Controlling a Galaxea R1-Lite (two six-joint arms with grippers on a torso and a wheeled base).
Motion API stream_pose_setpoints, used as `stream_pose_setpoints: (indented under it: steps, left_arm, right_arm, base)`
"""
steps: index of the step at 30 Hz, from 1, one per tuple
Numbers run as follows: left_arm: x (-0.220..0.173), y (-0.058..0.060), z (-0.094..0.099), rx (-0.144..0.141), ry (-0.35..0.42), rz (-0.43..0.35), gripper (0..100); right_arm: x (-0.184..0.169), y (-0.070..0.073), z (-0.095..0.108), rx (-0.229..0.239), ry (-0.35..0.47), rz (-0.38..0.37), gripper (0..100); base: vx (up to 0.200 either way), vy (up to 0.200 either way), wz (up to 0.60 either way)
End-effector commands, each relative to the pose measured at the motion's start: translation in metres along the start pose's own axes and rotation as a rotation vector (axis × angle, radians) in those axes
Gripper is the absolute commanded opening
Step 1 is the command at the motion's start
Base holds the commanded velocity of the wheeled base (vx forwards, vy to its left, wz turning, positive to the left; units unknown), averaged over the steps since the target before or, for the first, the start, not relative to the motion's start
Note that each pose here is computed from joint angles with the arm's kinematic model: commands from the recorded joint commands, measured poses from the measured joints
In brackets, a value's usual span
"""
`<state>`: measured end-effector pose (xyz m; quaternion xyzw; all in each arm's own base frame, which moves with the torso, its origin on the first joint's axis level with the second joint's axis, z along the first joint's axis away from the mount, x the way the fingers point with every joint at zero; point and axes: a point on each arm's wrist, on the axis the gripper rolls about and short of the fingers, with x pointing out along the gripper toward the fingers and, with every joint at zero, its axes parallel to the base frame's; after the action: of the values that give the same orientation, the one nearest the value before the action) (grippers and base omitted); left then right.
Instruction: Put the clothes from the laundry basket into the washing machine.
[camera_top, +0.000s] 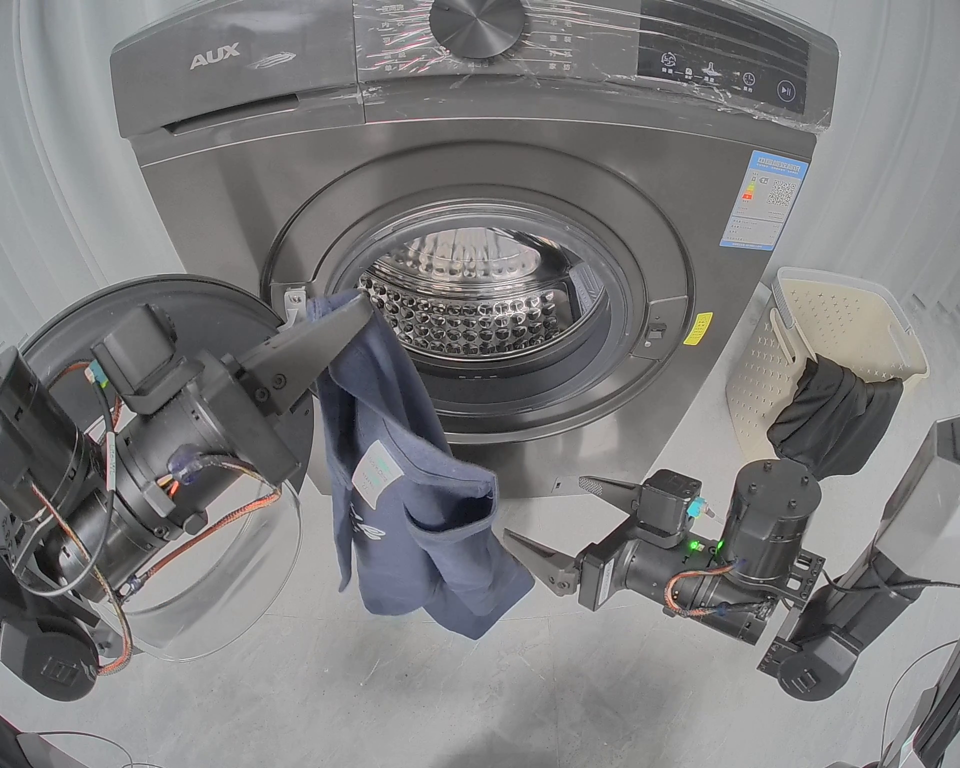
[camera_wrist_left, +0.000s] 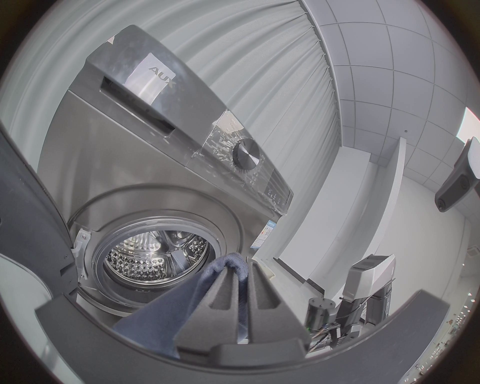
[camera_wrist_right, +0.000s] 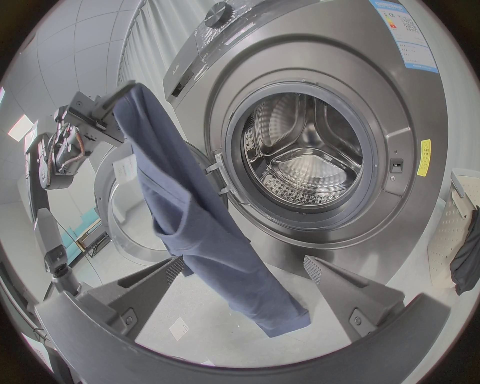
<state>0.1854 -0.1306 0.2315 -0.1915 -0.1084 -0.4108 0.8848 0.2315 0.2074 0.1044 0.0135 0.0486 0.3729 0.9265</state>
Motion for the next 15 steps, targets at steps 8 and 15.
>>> stream_pose_setpoints:
  steps: [8, 15]
  left_arm:
    - [-0.005, -0.007, 0.013, 0.014, -0.051, -0.046, 0]
    - [-0.006, -0.006, 0.013, 0.015, -0.051, -0.043, 0]
  right_arm:
    - [0.042, -0.019, -0.019, -0.026, 0.010, -0.027, 100]
    - [0.059, -0.008, -0.022, -0.059, -0.008, 0.020, 100]
  base:
    - [0.000, 0.000, 0.00]
    - [0.000, 0.000, 0.00]
